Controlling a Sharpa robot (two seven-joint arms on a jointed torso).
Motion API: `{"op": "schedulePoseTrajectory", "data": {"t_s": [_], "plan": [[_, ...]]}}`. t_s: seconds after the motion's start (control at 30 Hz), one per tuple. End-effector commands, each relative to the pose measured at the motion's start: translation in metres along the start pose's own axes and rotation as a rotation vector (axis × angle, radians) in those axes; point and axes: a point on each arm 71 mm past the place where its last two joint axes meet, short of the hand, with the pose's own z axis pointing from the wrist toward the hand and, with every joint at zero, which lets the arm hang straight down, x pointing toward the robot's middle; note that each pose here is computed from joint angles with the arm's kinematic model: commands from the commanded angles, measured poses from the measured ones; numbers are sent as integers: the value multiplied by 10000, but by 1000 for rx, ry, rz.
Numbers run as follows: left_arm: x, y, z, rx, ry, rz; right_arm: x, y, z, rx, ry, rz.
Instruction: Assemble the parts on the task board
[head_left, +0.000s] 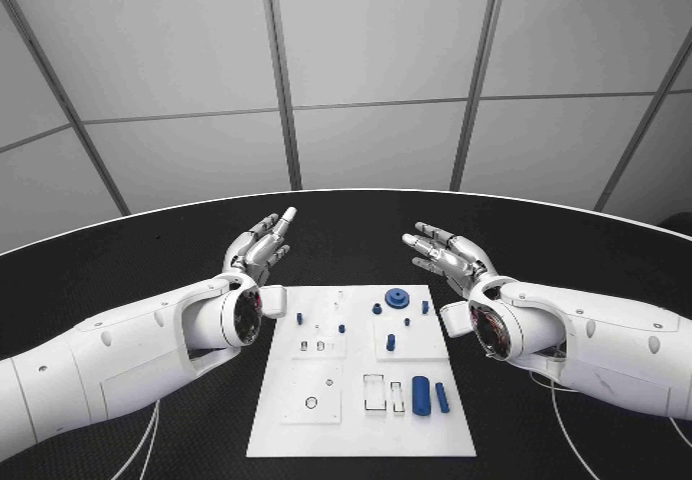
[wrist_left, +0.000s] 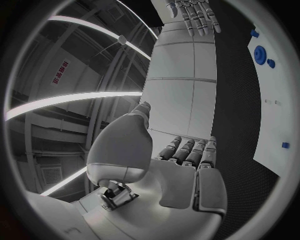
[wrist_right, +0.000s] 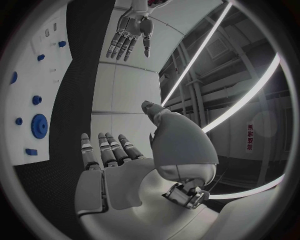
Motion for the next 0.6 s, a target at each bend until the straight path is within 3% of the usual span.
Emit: {"op": "schedulePoseTrajectory", "data": {"t_s": [0.03, 0.1, 0.13, 0.3, 0.6], "plan": [[-1, -14, 19, -2, 6, -8, -12, 20, 12, 5, 23, -2], [-1, -14, 19, -2, 6, -8, -15, 23, 14, 7, 26, -3], [-108, -42, -3, -3, -6, -13, -143, 83, -6, -80, 6, -133], [-142, -62, -13, 5, 4, -20, -183, 125, 6, -153, 9, -275], [-208, -98, -38, 23, 27, -31, -251, 197, 29, -215, 30, -492]]}}
